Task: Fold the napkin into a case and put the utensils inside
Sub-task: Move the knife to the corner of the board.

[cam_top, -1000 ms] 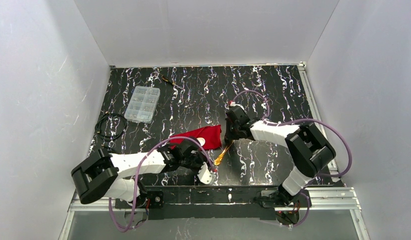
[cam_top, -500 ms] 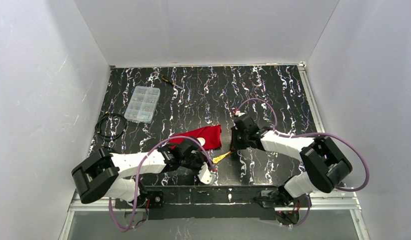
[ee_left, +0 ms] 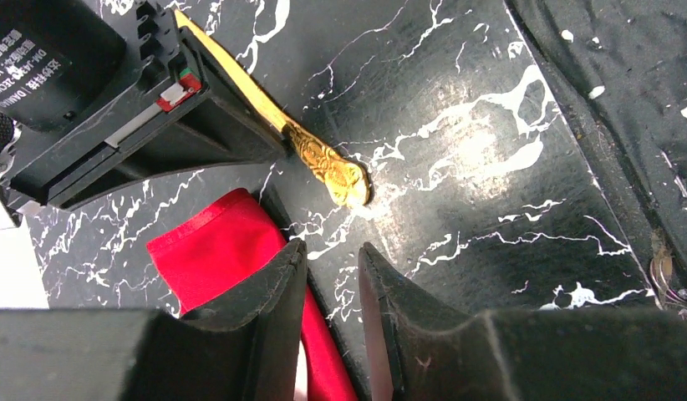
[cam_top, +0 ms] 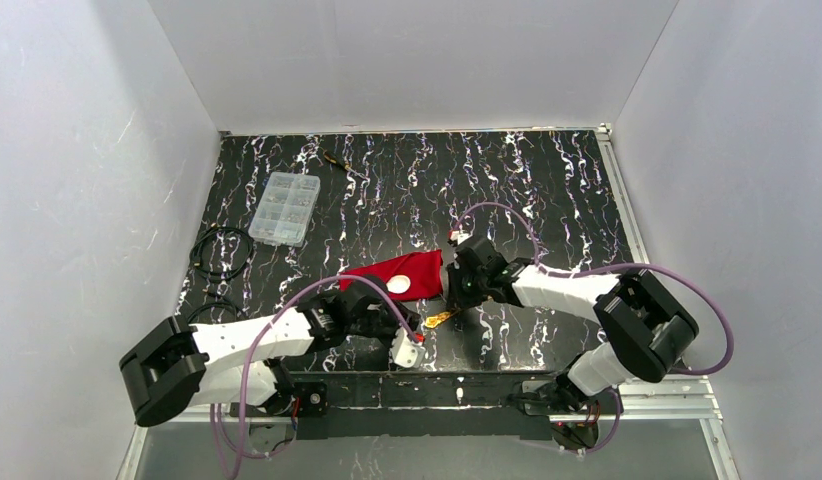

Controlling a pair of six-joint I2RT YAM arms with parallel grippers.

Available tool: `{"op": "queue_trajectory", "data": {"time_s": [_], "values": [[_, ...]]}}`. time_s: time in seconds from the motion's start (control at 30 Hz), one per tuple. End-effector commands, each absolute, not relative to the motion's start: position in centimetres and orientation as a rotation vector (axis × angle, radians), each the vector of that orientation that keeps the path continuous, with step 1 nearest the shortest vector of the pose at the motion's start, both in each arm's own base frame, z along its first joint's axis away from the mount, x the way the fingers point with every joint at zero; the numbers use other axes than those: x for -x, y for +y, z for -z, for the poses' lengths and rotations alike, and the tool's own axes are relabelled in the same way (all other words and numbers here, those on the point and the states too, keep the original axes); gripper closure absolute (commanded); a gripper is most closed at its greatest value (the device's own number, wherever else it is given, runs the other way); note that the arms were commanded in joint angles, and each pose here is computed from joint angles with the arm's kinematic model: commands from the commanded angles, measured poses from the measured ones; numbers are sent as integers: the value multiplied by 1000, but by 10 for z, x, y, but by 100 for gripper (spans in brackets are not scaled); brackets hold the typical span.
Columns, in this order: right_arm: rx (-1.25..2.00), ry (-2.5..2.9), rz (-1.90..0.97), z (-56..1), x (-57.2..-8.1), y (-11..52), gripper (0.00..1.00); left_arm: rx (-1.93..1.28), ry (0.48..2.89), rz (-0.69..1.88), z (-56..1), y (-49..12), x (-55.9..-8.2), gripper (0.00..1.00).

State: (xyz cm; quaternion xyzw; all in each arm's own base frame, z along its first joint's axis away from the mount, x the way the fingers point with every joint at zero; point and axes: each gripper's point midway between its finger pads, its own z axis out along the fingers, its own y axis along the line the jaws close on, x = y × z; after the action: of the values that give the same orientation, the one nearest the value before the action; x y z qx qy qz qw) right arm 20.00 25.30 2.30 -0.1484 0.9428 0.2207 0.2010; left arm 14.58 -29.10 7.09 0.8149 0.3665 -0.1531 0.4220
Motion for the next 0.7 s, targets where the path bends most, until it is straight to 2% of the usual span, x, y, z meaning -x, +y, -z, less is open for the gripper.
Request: {"op": "queue_trajectory", "data": {"time_s": [0.0,0.33,0.67], "values": [[476,2618,-627,-15,-184,260,87,-2039,939,370,-69,-284,-145,72],[523,2588,-636,-17,-152,258,85,-2045,931,414,-76,-286,-139,72],[500,2591,-632,-29,-144,245,84,-2085,888,447,-70,-301,-140,72]]}}
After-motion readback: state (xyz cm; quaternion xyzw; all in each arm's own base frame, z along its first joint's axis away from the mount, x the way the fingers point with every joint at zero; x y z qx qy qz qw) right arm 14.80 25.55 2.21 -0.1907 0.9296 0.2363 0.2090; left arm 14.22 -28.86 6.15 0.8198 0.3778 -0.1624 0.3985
